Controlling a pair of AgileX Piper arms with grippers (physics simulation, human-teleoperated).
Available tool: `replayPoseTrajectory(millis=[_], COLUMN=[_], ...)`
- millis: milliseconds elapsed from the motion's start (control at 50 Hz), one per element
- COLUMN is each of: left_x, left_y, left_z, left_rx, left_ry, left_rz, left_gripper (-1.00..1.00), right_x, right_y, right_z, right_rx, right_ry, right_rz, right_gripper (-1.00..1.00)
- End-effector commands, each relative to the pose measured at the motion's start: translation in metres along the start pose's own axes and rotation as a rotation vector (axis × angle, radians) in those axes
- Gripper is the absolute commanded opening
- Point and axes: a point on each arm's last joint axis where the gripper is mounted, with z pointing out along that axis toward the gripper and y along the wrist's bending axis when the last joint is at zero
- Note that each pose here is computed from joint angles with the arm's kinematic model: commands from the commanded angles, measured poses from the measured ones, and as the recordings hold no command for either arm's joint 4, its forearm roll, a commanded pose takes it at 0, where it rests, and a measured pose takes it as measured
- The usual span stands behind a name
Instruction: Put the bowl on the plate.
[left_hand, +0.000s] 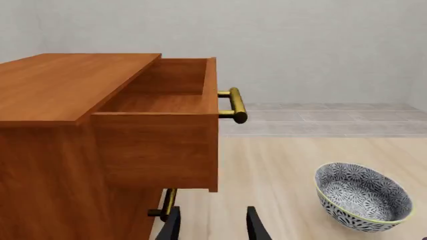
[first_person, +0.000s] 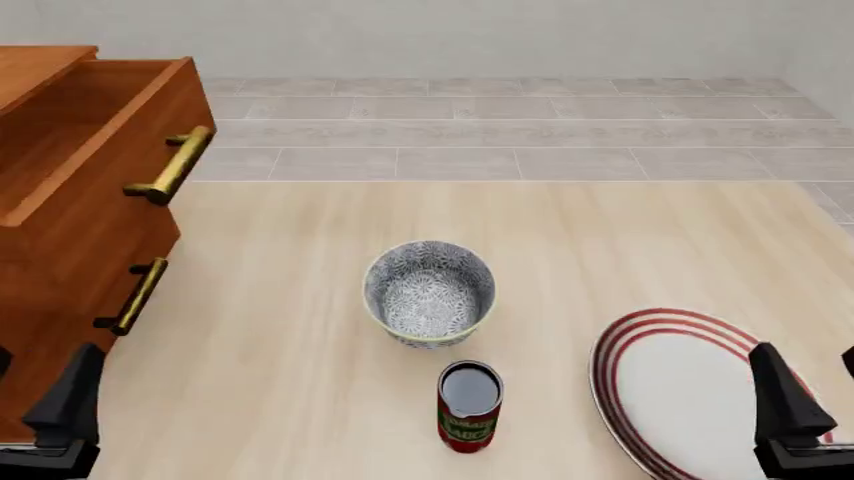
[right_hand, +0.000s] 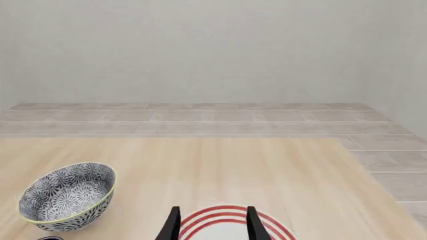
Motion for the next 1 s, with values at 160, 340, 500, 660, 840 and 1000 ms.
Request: replayPoseTrajectory(millis=[160, 340, 500, 660, 840, 1000], left_x=[-0.001, -0.001, -0.001, -0.001, -0.001, -0.001], left_y=[0.000, 0.000, 0.000, 0.000, 0.000, 0.000], left_z=[0.000, 0.000, 0.000, 0.000, 0.000, 0.000], left_rx=[0.000, 0.000, 0.000, 0.000, 0.000, 0.000], left_ry=[0.001, 0.001, 0.001, 0.000, 0.001, 0.001], left_rz=[0.000, 0.000, 0.000, 0.000, 0.000, 0.000], left_gripper=[1.00, 1.00, 1.00, 1.00, 1.00, 1.00], right_x=[0.000, 0.000, -0.013, -0.040, -0.052, -0.064], right_y=[0.001, 0.001, 0.001, 0.005, 0.020, 0.037], right_z=[0.001, 0.009, 0.025, 0.049, 0.073, 0.096], right_rx=[-0.013, -0.019, -0.018, -0.049, -0.160, -0.250], right_ry=[0.009, 0.027, 0.018, 0.018, 0.060, 0.098], right_rz=[-0.006, -0.002, -0.041, -0.019, -0.035, -0.052], right_gripper=[1.00, 1.00, 1.00, 1.00, 1.00, 1.00])
